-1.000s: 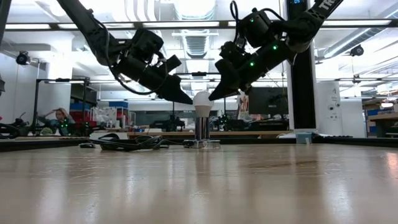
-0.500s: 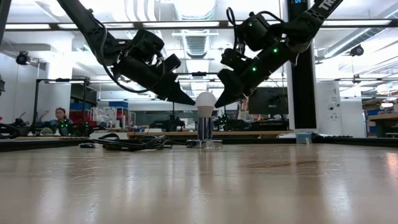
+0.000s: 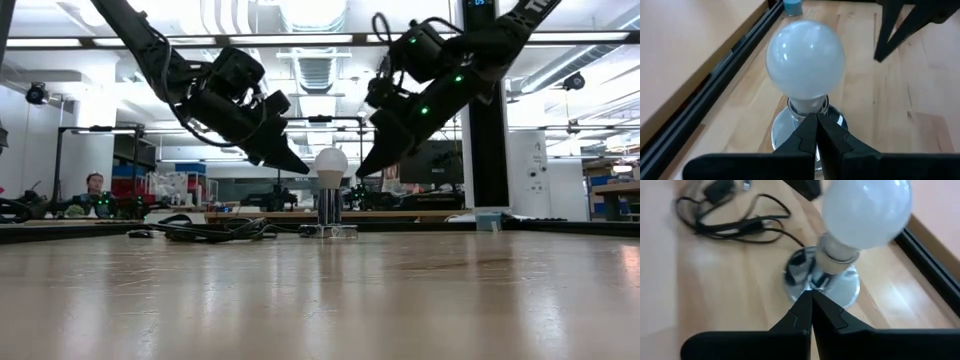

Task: Screw lightbulb
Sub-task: Remove the lightbulb from the lamp

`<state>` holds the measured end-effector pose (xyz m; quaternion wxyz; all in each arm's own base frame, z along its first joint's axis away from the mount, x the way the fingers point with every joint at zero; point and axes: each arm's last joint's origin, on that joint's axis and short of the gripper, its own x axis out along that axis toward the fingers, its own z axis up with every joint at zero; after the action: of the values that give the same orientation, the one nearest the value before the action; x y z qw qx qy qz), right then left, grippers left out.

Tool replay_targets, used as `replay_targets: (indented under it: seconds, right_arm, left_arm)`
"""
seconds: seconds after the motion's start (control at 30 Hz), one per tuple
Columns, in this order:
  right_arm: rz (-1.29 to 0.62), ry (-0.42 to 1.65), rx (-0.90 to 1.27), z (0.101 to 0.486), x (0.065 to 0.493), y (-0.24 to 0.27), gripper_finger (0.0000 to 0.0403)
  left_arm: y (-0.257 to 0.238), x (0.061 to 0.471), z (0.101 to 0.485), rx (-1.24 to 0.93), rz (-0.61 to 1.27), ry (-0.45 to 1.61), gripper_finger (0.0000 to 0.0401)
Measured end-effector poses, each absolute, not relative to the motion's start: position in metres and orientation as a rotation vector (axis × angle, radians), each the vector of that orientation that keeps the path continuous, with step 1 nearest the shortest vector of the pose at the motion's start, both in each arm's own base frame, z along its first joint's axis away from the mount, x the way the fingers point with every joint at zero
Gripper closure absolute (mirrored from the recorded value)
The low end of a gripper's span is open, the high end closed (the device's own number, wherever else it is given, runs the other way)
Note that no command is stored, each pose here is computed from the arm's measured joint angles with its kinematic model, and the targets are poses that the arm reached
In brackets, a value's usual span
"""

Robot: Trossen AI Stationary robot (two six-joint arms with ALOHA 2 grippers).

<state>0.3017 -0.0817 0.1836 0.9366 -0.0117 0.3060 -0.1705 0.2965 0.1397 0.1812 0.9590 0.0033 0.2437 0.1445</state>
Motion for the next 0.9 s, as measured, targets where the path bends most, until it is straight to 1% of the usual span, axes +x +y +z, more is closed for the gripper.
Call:
replay_targets:
  seconds: [0.1, 0.23, 0.33, 0.43, 0.6, 0.9]
  right_arm:
    - [-0.337, 0.555, -0.038, 0.187, 0.291, -0.079, 0.0403]
    - [-0.298, 0.380, -0.029, 0.190, 0.275, -0.074, 0.0403]
    - [-0.318, 0.297, 0.021, 0.189, 0.265, -0.075, 0.0403]
    - [-0.353, 0.283, 0.094, 0.185, 0.261, -0.080, 0.0403]
    - [-0.375, 0.274, 0.161, 0.182, 0.265, -0.087, 0.0403]
    - [-0.372, 0.164, 0.149, 0.174, 0.285, -0.096, 0.0403]
  left_arm:
    - [0.137, 0.298, 0.182, -0.003, 0.287, 0.483, 0.0401]
    - [0.135, 0.299, 0.183, -0.003, 0.284, 0.479, 0.0401]
    - [0.138, 0.298, 0.183, 0.010, 0.375, 0.482, 0.0401]
    - [0.141, 0.297, 0.185, 0.048, 0.476, 0.486, 0.0401]
    - [0.142, 0.298, 0.188, 0.101, 0.500, 0.459, 0.0401]
    - [0.144, 0.302, 0.195, 0.147, 0.477, 0.433, 0.0401]
